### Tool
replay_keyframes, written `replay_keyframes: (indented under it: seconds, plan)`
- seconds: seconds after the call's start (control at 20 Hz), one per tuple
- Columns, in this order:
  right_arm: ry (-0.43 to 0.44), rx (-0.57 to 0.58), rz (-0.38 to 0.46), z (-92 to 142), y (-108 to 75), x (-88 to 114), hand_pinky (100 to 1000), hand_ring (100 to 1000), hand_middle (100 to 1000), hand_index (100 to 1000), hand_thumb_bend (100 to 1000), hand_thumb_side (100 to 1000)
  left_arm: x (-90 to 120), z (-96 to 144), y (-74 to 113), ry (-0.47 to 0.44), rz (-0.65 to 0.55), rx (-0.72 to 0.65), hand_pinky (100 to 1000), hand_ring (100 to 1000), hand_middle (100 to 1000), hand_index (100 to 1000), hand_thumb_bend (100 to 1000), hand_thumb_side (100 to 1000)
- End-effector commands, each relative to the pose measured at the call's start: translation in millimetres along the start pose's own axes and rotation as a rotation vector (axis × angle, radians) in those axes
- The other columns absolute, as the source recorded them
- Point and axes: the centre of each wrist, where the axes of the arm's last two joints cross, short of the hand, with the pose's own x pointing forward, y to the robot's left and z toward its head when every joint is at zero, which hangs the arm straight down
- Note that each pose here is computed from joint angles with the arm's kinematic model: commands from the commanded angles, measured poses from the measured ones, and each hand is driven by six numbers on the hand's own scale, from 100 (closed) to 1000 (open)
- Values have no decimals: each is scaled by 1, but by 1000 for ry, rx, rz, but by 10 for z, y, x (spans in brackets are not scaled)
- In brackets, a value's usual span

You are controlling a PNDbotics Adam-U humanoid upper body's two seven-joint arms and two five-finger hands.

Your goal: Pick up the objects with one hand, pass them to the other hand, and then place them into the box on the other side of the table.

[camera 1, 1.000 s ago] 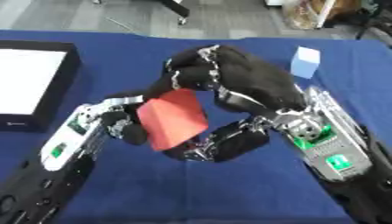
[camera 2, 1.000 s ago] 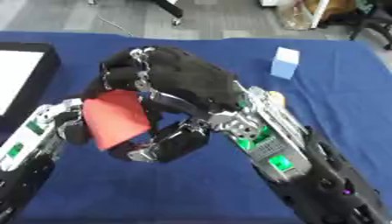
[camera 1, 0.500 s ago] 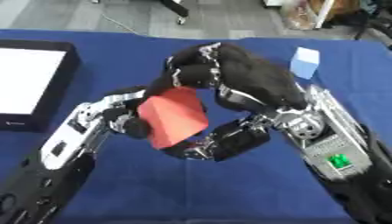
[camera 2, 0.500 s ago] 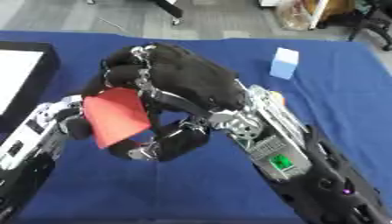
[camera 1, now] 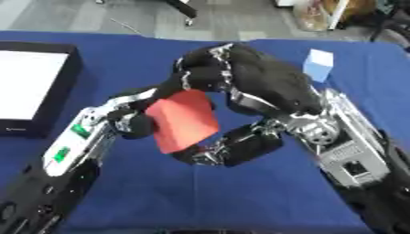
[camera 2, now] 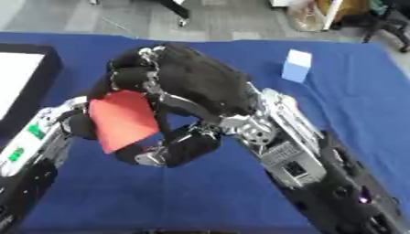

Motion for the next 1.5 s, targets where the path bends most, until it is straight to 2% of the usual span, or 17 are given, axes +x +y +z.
replay_keyframes:
  seconds: [0.05,0.65,1.0,1.2,1.5]
  plan:
    - [-15,-7,37,-6,-84,20,439,501,336,430,142,187,116,-53,-3,-28,-9,-17,768,672,569,781,824,466]
    - [-12,-4,45,-5,-86,19,446,502,336,431,139,195,144,-69,-17,-37,3,-36,760,623,513,731,788,438]
    - [-10,3,53,0,-88,15,451,503,339,435,139,205,153,-78,-15,-39,8,-45,747,551,432,658,678,370]
    - [-13,13,60,1,-90,14,459,508,345,439,142,217,157,-81,-13,-45,18,-40,736,493,354,582,606,319]
    - [-18,25,68,3,-93,12,467,515,352,451,209,258,163,-82,-15,-48,28,-26,724,453,286,523,547,274]
